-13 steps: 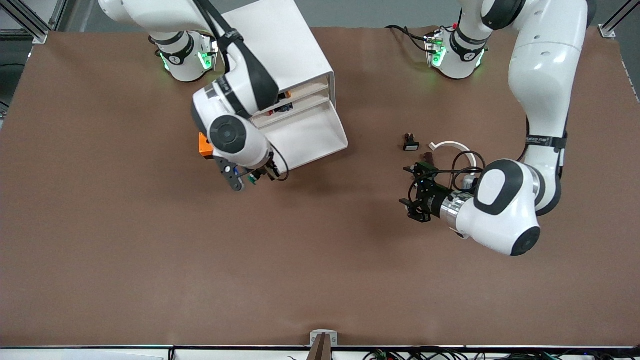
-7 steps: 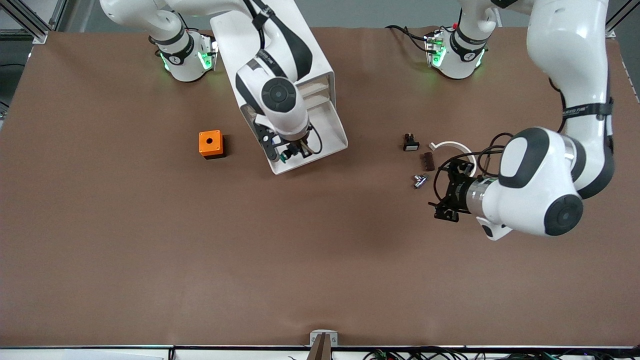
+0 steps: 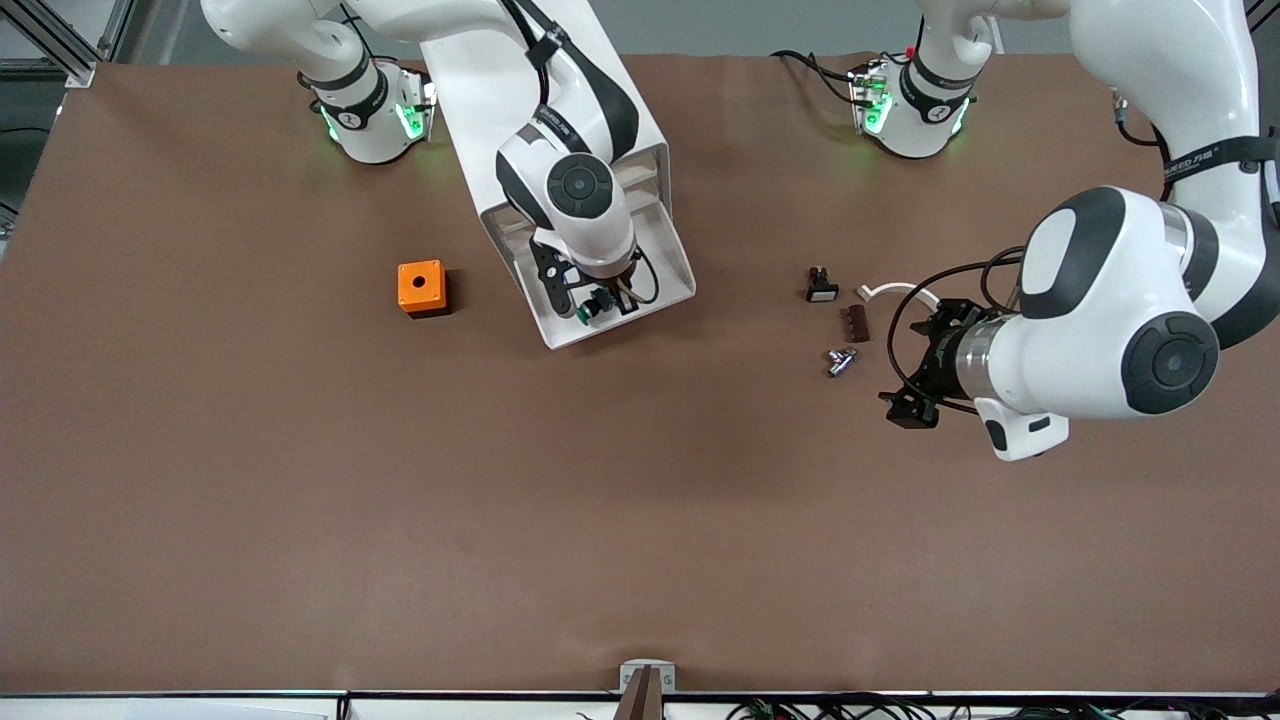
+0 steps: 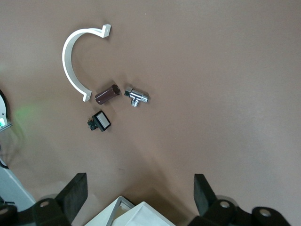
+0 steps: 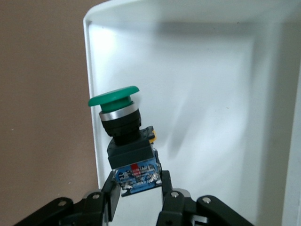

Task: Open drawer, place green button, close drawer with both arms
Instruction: 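Lower the green button into the drawer and open the right gripper, then withdraw the right gripper while the left gripper moves to the drawer front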

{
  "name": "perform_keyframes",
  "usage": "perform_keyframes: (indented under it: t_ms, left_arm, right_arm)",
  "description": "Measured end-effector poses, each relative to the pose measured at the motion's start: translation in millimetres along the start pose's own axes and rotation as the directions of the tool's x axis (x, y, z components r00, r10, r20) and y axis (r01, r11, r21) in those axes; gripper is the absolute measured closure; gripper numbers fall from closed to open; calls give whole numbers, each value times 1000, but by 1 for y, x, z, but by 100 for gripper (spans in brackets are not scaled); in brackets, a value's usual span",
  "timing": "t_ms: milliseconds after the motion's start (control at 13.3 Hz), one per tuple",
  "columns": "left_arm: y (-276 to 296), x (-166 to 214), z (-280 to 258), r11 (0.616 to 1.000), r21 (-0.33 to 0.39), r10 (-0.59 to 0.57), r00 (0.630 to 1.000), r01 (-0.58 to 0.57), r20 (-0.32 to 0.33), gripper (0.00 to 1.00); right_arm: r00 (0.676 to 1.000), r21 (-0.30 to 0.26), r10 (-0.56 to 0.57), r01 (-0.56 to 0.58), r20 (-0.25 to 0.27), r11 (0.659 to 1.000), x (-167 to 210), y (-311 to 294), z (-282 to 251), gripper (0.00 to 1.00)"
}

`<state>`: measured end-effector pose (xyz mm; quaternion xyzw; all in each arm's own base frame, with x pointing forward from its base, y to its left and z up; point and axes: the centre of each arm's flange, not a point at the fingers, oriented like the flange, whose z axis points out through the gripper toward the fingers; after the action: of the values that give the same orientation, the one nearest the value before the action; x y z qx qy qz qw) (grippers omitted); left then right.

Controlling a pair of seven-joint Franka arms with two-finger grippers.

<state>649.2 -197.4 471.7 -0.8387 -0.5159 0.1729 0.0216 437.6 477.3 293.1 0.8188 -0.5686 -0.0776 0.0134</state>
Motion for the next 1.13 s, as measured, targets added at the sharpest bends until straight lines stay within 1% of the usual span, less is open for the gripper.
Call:
perform_keyframes:
  t_ms: [75,151,226,302,377,452,528,679,829,905,1056,1131]
  left_arm:
    - [-3,-1,-5,1000,-6,31,999,-31,-12,0]
    - [-5,-2,-9,998,-5,70,997,-70,-37,0]
    - [-5,-7,-11,995,1,104,992,-104,-67,0]
    - [-5,-14,-11,991,11,132,986,-131,-97,0]
    - [-4,-24,-9,986,23,167,978,-166,-121,0]
    - [-1,-35,-6,975,35,223,965,-220,-136,0]
    - [1,-42,-4,961,40,276,950,-273,-143,0]
    - [7,-55,2,937,35,348,925,-347,-153,0]
    - [26,-74,21,916,-9,392,901,-400,-185,0]
    - [38,-85,38,906,-19,412,891,-423,-194,0]
    - [64,-113,87,881,-16,461,864,-473,-201,0]
    - [76,-128,115,860,-8,498,842,-511,-210,0]
  right_arm:
    - [1000,1,2,-2,-1,1000,2,-1,0,47]
    - [1000,2,-7,7,-2,1000,3,-2,-1,35]
    - [1000,-3,-25,25,-4,1000,6,-3,-3,26]
    - [999,-19,-39,39,-9,999,9,-5,-7,15]
    - [999,-31,-44,44,-12,999,13,-8,-14,7]
    - [999,-27,-43,42,-14,999,19,-14,-26,0]
    - [999,-8,-47,47,-16,999,30,-23,-42,0]
    - [996,38,-88,89,-26,995,66,-44,-74,0]
    - [987,71,-161,162,-25,984,113,-60,-107,0]
    - [978,74,-209,211,-27,975,136,-66,-124,0]
    - [955,72,-294,296,-29,953,186,-74,-158,0]
    - [940,64,-339,341,-28,938,213,-76,-172,0]
